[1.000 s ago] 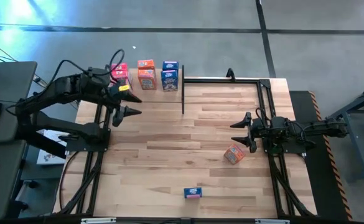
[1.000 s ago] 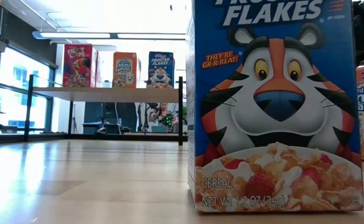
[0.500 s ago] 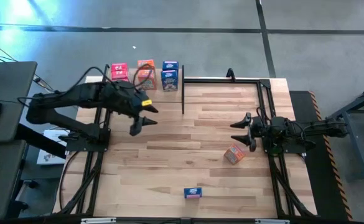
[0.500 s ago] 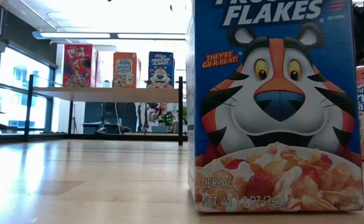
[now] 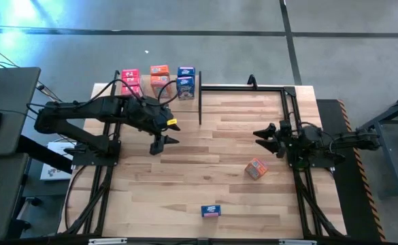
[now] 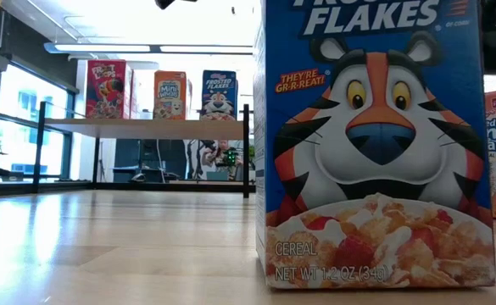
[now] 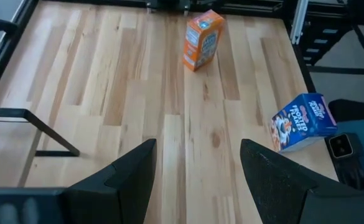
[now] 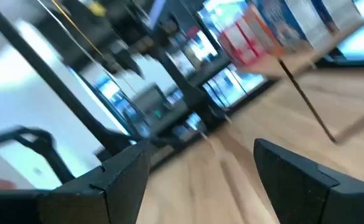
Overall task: Stack cereal on shelf
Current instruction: Put the orange cereal box on the the shelf aligned with the other orange cereal boxes
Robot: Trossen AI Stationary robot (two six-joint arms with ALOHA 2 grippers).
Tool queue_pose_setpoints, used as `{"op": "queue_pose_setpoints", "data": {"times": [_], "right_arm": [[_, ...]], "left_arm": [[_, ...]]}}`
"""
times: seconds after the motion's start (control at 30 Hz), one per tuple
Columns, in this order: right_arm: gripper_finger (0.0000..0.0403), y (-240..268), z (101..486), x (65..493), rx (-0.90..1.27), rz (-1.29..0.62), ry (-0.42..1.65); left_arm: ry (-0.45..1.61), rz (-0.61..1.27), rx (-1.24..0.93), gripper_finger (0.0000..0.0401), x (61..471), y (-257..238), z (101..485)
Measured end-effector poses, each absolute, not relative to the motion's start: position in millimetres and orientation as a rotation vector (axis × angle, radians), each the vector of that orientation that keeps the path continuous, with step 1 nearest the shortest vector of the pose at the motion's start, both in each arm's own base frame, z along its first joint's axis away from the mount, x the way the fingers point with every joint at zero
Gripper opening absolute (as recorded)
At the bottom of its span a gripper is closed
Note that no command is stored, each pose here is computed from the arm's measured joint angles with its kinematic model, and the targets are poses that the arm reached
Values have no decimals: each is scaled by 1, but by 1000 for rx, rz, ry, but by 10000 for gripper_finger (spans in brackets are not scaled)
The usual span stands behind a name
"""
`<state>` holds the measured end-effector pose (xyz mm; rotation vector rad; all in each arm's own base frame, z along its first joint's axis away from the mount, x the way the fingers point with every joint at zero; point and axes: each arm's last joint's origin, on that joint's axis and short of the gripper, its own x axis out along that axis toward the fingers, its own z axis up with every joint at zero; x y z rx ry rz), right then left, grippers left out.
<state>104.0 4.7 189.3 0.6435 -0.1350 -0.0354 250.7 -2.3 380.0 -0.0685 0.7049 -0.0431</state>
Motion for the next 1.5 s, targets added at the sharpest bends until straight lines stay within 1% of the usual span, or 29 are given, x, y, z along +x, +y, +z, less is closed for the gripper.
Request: {"op": "queue_pose_setpoints", "data": {"times": [0.1,0.2,0.3,0.4,0.5,0.7,0.83,1.0,1.13,1.3,1.5], "right_arm": [[278,4,201,102,639,-5,-253],[278,4,213,99,580,12,-363],[278,4,231,95,555,18,-401],[278,3,251,92,535,5,-362],[278,3,274,91,531,-30,-256],[278,2,310,94,625,-163,78],[277,3,325,102,687,-256,282],[278,7,338,117,772,-304,526],[277,10,341,132,829,-373,722],[277,19,333,148,854,-442,949],[277,38,320,159,829,-486,1083]], "left_arm": [[702,-33,-64,223,250,-2,380],[703,-13,-57,223,250,-1,380],[703,-11,-57,223,250,-1,380],[703,-10,-57,223,250,-1,380],[703,-10,-57,223,250,-1,380],[701,-14,-48,223,250,-1,380],[688,-28,-8,223,251,-1,381],[684,-29,-6,223,251,-1,382],[683,-29,-6,223,251,-1,382],[683,-29,-6,223,251,-1,382],[677,-45,48,223,252,0,382]]}}
